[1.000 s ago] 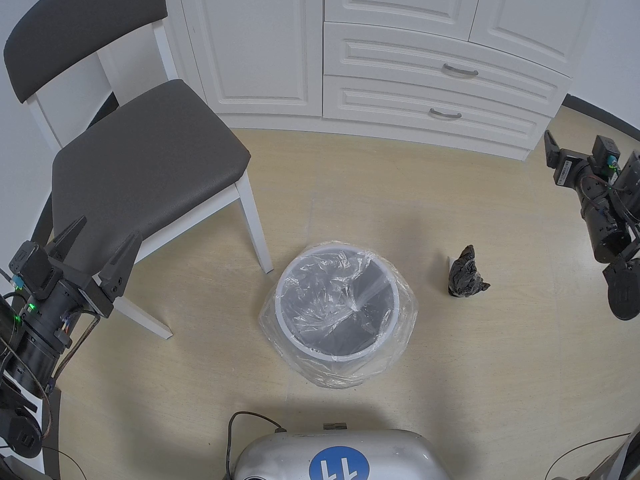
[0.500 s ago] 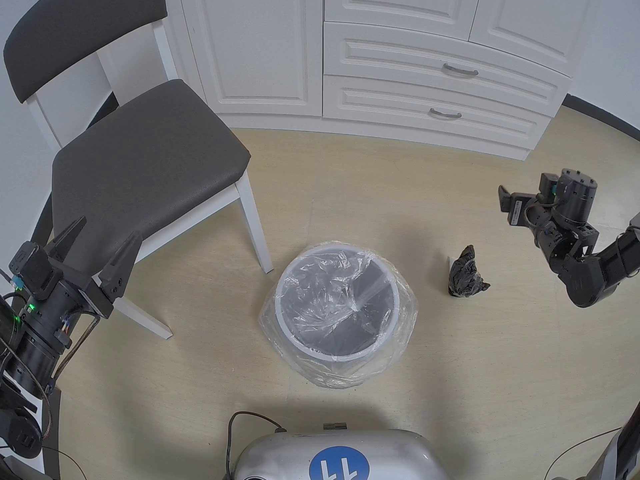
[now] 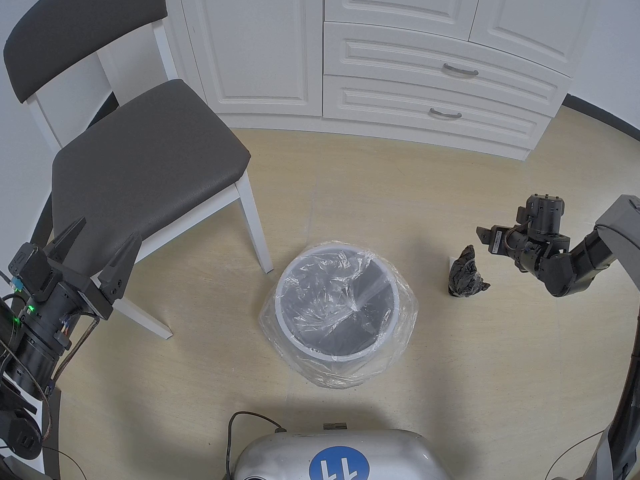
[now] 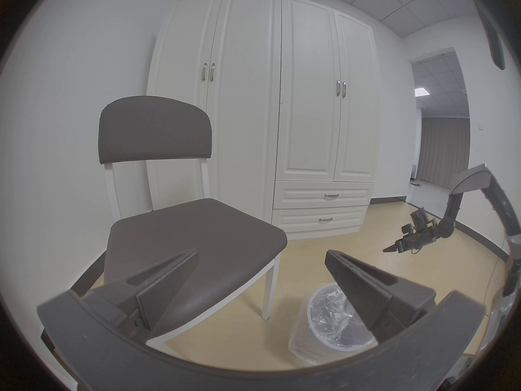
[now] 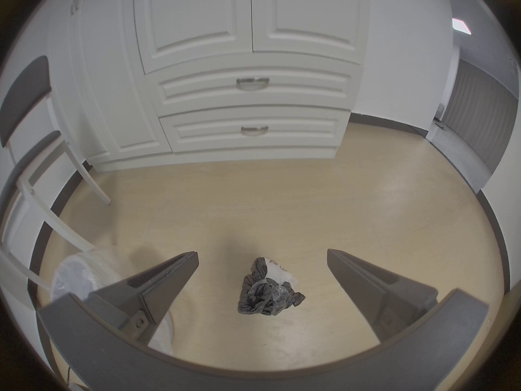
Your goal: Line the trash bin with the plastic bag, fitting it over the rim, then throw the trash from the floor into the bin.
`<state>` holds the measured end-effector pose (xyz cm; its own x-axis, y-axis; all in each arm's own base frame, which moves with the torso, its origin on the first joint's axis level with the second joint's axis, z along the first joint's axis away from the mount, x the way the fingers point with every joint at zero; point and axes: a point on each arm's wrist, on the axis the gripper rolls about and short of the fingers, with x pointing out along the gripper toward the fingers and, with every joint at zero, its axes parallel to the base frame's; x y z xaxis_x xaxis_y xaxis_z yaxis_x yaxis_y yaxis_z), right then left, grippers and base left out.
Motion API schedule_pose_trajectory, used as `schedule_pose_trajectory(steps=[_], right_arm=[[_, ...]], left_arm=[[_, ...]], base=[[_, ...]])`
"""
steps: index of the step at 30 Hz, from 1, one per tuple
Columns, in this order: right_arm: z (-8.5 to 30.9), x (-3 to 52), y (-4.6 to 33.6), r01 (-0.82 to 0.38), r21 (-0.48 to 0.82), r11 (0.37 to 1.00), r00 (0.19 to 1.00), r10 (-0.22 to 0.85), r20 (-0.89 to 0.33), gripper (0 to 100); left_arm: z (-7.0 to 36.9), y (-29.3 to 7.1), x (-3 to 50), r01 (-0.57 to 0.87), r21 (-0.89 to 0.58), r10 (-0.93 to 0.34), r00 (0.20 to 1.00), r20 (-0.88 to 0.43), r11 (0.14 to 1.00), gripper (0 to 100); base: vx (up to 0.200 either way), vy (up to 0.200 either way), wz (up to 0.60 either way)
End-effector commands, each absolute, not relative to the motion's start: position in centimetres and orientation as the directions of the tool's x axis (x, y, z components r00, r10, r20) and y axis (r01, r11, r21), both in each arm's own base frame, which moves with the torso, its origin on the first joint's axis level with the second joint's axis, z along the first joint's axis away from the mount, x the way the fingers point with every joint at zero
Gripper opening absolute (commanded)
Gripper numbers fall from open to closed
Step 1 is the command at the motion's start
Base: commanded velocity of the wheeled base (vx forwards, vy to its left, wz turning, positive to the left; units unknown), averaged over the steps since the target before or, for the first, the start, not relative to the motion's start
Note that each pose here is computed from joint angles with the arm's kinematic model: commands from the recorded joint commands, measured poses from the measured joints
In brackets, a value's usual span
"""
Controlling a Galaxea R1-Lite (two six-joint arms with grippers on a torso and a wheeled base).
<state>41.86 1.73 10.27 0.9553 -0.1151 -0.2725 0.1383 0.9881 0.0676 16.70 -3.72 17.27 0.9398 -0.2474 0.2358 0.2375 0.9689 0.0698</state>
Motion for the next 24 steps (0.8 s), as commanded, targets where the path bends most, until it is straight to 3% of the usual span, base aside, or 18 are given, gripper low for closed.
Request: schedule_pose_trajectory(steps=[1, 7, 12, 17, 24], right_arm=[[6.3, 43.8, 1.3, 0.152, 0.062, 0.986, 0.933, -0.123, -0.337, 100], [3.1, 45.4, 1.9, 0.150, 0.061, 0.987, 0.924, -0.118, -0.365, 100], [0.4, 47.7, 2.9, 0.171, 0.183, 0.968, 0.926, -0.094, -0.367, 100], [-1.3, 48.7, 2.9, 0.183, 0.210, 0.960, 0.924, -0.095, -0.371, 100], [-6.9, 51.3, 2.9, 0.203, 0.237, 0.950, 0.928, -0.108, -0.358, 100]], left_arm=[[17.2, -3.7, 16.7, 0.238, 0.070, -0.248, 0.941, 0.231, 0.969, 100], [17.0, -3.8, 16.7, 0.243, 0.071, -0.252, 0.941, 0.223, 0.968, 100], [16.9, -3.8, 16.7, 0.243, 0.071, -0.253, 0.943, 0.216, 0.967, 100], [16.8, -3.8, 16.7, 0.243, 0.072, -0.253, 0.944, 0.213, 0.967, 100], [16.4, -3.8, 16.5, 0.243, 0.082, -0.255, 0.947, 0.196, 0.966, 100]], base=[[0.000, 0.000, 0.00], [0.000, 0.000, 0.00], [0.000, 0.000, 0.00], [0.000, 0.000, 0.00], [0.000, 0.000, 0.00]])
